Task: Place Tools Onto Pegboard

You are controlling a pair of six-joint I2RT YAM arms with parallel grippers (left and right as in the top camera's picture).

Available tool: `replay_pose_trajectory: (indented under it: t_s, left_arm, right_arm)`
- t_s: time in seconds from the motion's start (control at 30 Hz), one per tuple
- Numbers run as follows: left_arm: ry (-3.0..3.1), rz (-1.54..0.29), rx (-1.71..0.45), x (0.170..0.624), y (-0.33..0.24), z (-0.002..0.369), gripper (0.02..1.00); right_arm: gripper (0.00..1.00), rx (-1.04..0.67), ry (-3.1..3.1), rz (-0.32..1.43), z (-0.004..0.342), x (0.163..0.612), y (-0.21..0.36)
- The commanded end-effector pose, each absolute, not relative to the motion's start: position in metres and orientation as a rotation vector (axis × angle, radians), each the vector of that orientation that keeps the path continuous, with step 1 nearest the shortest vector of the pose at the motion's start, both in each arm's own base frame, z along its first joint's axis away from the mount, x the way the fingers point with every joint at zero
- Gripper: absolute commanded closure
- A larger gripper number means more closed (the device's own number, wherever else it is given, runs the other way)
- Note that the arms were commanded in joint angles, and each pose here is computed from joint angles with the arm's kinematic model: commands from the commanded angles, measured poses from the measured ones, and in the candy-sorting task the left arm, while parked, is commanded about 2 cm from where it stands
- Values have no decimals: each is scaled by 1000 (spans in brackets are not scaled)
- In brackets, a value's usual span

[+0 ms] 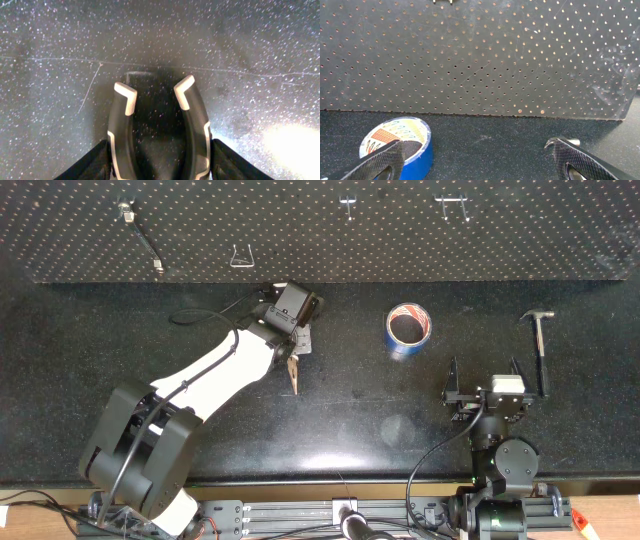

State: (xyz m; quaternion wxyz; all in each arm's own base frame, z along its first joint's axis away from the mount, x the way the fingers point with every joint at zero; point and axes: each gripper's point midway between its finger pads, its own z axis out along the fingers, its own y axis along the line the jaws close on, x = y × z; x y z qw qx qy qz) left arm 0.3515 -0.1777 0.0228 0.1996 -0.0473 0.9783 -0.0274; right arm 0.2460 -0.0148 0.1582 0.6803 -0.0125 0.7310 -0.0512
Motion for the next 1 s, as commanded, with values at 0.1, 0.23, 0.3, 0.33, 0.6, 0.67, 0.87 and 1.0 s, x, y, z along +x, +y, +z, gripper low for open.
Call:
replay_pose_trajectory:
  t_s: [0.1,0.23,0.3,0.33,0.6,0.67,0.87,1.0]
  left_arm:
    - [2776,-82,-149,345,-178,17,991]
    - [2770,-69,-146,346,-176,17,991]
    - [2760,-58,-141,347,-175,19,991]
    - [2750,-53,-138,349,-174,22,991]
    - [2616,-56,-133,360,-169,69,993]
    - [2585,-66,-140,362,-168,80,991]
    - [2522,-110,-93,362,-171,109,991]
    - [2383,-152,52,357,-172,168,991]
  right_arm:
    - [47,-16,1640,-96,158,246,-14]
    - [49,-16,1640,-96,158,246,-14]
    - [47,-16,1640,-96,158,246,-14]
    - [47,-16,1640,-96,158,246,-14]
    - [47,-16,1640,-96,158,246,-14]
    - [47,-16,1640,-96,158,246,-14]
    - [47,-16,1640,-96,158,246,-14]
    - [47,-16,1640,-96,158,246,-14]
